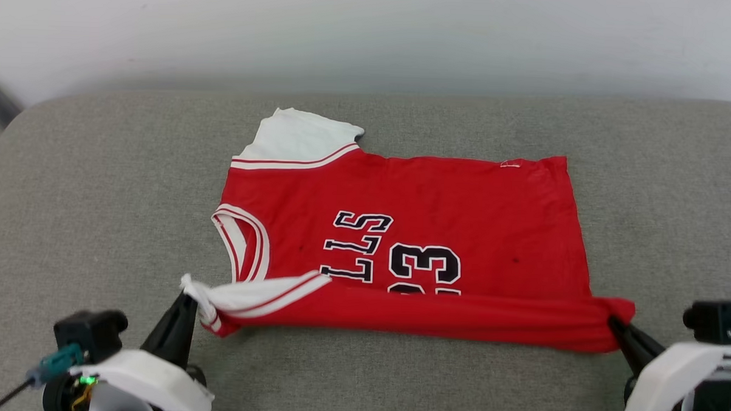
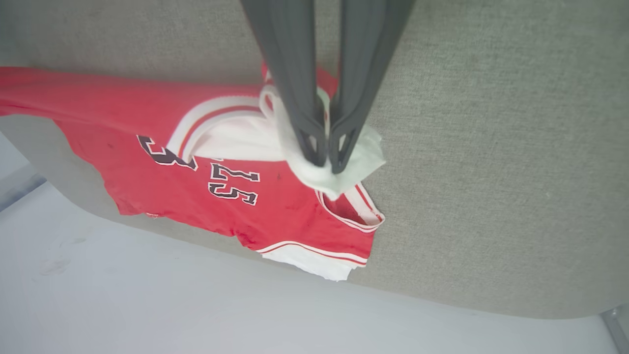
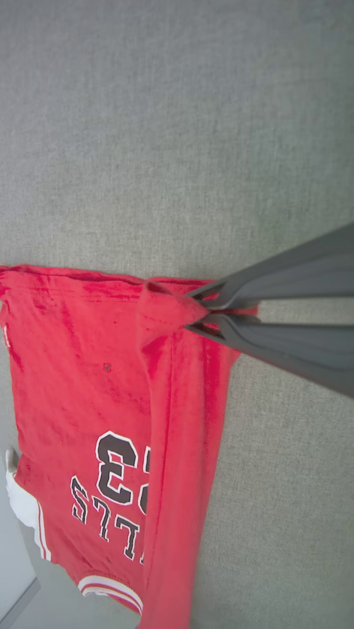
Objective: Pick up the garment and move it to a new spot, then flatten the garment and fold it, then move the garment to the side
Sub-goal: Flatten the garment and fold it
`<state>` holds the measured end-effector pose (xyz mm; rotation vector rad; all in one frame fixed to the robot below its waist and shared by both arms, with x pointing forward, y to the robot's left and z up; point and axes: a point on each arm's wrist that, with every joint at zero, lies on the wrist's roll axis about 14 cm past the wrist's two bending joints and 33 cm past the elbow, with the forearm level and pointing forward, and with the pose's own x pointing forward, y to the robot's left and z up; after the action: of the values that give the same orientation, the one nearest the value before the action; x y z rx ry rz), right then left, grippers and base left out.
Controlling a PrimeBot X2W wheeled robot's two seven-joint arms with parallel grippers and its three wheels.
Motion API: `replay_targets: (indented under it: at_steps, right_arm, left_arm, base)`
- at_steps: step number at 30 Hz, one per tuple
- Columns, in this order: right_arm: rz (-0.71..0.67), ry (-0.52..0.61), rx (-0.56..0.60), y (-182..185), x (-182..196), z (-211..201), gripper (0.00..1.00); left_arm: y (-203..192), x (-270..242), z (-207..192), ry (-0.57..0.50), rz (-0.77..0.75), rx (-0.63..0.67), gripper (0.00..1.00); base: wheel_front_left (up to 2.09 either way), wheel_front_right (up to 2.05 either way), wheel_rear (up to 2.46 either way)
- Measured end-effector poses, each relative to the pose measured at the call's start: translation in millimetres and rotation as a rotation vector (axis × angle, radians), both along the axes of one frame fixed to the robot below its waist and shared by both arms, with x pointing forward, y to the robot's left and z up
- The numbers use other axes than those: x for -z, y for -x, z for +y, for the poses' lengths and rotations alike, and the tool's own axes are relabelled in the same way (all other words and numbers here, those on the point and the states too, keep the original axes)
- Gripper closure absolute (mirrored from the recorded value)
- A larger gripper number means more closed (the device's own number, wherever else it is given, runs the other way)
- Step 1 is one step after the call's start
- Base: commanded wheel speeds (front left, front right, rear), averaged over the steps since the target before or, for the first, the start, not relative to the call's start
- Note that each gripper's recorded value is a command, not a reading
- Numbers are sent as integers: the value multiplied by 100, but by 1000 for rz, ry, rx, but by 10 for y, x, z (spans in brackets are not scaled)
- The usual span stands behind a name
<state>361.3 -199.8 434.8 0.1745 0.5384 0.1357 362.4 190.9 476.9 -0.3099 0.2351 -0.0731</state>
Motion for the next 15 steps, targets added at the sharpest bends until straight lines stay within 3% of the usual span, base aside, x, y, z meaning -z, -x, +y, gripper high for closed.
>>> replay_targets:
  at_steps: [8, 13, 14, 15]
  right_arm:
    - [8, 75, -78, -486, 17, 101, 100]
    - [56, 78, -113, -706, 262, 208, 100]
    - [78, 80, -124, -774, 460, 244, 100]
    - [79, 81, -123, -795, 514, 245, 96]
  left_arm:
    - [-445, 3, -39, -11, -16, 58, 100]
    - [-585, 345, -107, 7, 69, 83, 100]
    - [-649, 540, -160, 25, 111, 93, 100]
    - [-656, 608, -180, 33, 128, 97, 100]
  base:
    - [0, 0, 0]
    - [0, 0, 0]
    - [0, 0, 0]
    - [0, 0, 0]
